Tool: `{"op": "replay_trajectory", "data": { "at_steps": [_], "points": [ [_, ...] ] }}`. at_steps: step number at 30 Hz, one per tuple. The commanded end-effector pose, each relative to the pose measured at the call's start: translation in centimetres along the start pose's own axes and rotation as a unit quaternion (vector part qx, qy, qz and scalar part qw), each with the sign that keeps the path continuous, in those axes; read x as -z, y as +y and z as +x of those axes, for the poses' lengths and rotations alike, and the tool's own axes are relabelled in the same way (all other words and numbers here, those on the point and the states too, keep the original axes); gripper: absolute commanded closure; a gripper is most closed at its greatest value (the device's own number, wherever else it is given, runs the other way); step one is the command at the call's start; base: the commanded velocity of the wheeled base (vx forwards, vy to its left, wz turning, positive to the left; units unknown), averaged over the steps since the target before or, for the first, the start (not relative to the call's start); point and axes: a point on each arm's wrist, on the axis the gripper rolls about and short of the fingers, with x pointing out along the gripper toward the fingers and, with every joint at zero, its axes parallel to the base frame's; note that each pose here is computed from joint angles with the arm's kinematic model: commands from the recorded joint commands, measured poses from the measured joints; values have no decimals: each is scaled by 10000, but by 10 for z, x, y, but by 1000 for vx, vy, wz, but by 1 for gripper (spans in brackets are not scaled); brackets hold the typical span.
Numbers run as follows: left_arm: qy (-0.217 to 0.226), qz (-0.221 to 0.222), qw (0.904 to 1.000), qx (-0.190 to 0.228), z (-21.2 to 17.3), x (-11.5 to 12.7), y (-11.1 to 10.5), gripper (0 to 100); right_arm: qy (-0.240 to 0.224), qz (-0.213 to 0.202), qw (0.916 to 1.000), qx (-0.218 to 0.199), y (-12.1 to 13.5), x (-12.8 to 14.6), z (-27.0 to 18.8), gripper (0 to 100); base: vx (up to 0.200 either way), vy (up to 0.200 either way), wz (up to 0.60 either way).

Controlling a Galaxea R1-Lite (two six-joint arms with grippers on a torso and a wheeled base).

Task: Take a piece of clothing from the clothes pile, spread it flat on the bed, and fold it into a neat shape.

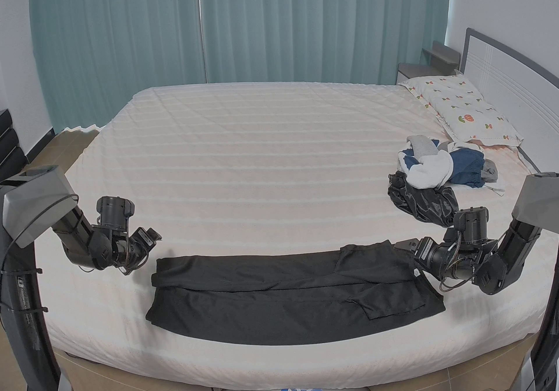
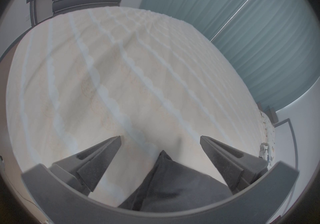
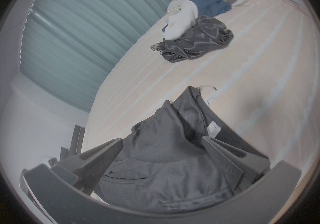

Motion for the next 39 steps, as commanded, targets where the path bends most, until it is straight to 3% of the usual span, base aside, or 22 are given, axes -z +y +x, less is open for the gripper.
{"op": "replay_trajectory", "data": {
  "at_steps": [1, 5, 10, 11, 15, 29, 33, 35, 36, 39],
  "points": [
    [-135, -12, 9996, 266, -50, -11, -13, 0, -9, 296, 9995, 68, 18, 18, -7, 0, 0, 0, 0],
    [193, 79, 9998, -1, -60, 1, -9, 0, 65, 553, 9984, 110, 20, 25, -7, 0, 0, 0, 0],
    [501, 175, 9984, -212, -65, 21, 3, 0, 135, 582, 9980, 191, 16, 28, -2, 0, 0, 0, 0],
    [717, 218, 9965, -363, -69, 37, 11, 0, 200, 571, 9979, 248, 14, 32, 0, 0, 0, 0, 0],
    [852, 144, 9955, -376, -74, 52, 12, 0, 182, 568, 9977, 307, 14, 35, 1, 0, 0, 0, 0],
    [869, 60, 9957, -317, -53, 65, -1, 0, 146, 551, 9974, 446, 13, 39, 5, 0, 0, 0, 0],
    [456, 42, 9982, -388, -41, 64, -1, 0, 60, 464, 9974, 557, 16, 44, 10, 0, 0, 0, 0],
    [460, 69, 9980, -422, -38, 67, 1, 0, 55, 443, 9973, 584, 17, 46, 11, 0, 0, 0, 0],
    [460, 69, 9980, -422, -37, 67, 0, 100, 55, 443, 9973, 584, 17, 46, 11, 0, 0, 0, 0],
    [386, 65, 9982, -465, -36, 67, 0, 100, 39, 416, 9977, 537, 21, 46, 15, 0, 0, 0, 0]
  ]
}}
